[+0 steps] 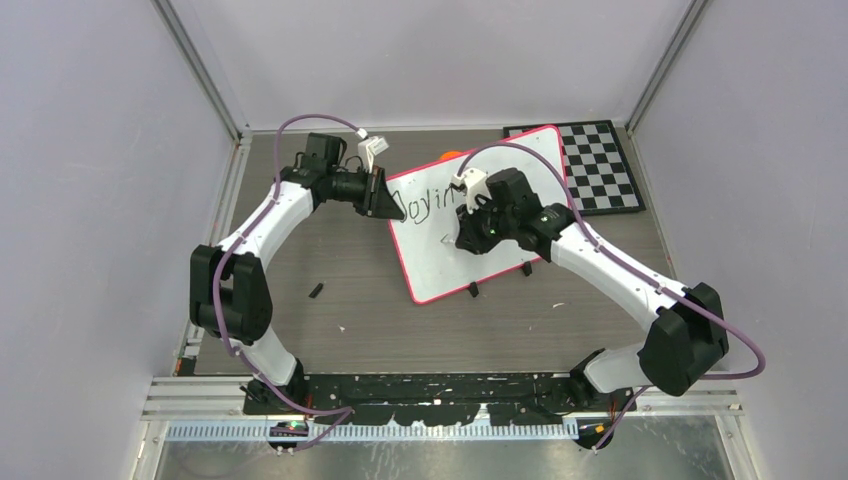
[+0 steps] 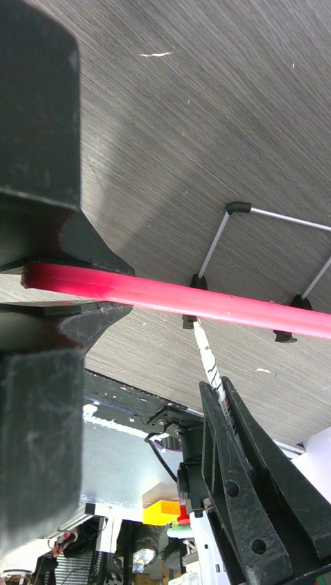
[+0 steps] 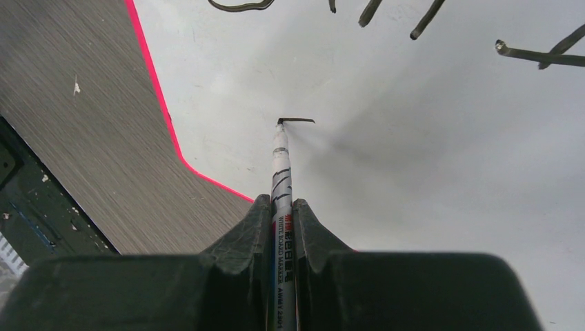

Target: Write a sentence on the whiteboard

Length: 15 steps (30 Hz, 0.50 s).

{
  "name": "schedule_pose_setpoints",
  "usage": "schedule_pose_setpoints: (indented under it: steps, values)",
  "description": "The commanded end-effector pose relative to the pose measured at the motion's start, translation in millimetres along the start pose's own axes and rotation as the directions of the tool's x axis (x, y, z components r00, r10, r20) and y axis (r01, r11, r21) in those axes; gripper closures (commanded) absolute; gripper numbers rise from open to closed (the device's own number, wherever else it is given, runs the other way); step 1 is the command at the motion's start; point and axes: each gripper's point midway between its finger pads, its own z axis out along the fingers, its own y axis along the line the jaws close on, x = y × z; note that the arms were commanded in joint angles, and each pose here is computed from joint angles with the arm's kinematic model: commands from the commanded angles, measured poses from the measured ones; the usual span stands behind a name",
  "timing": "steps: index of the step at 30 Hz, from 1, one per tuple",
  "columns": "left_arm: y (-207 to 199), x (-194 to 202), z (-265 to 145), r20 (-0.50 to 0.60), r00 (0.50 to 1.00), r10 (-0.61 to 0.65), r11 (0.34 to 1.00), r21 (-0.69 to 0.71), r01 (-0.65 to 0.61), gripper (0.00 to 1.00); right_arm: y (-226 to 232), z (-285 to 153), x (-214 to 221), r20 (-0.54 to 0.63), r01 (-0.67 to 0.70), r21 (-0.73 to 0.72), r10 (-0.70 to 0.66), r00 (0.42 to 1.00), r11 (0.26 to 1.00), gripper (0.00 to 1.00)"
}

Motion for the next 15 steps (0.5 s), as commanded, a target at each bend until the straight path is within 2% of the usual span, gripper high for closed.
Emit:
schedule_pose_setpoints:
  steps: [1, 8, 15]
  values:
    - [13.3, -5.6, -0.2, 0.021, 0.998, 0.064, 0.996, -0.071, -0.063, 1.00, -1.7, 0.8, -9.3, 0.031, 0.045, 0.009, -0.045, 0.999, 0.999, 1.00]
    - [13.3, -5.8, -0.3, 0.020, 0.998, 0.067, 0.995, -0.071, -0.065, 1.00, -6.3, 1.5, 5.8, -0.014, 0.064, 0.026, -0.064, 0.998, 0.998, 1.00]
    - [12.4, -5.7, -1.1, 0.020, 0.997, 0.071, 0.995, -0.071, -0.069, 1.00, -15.0, -3.4, 0.4, -0.007, 0.078, 0.072, -0.078, 0.997, 0.994, 1.00]
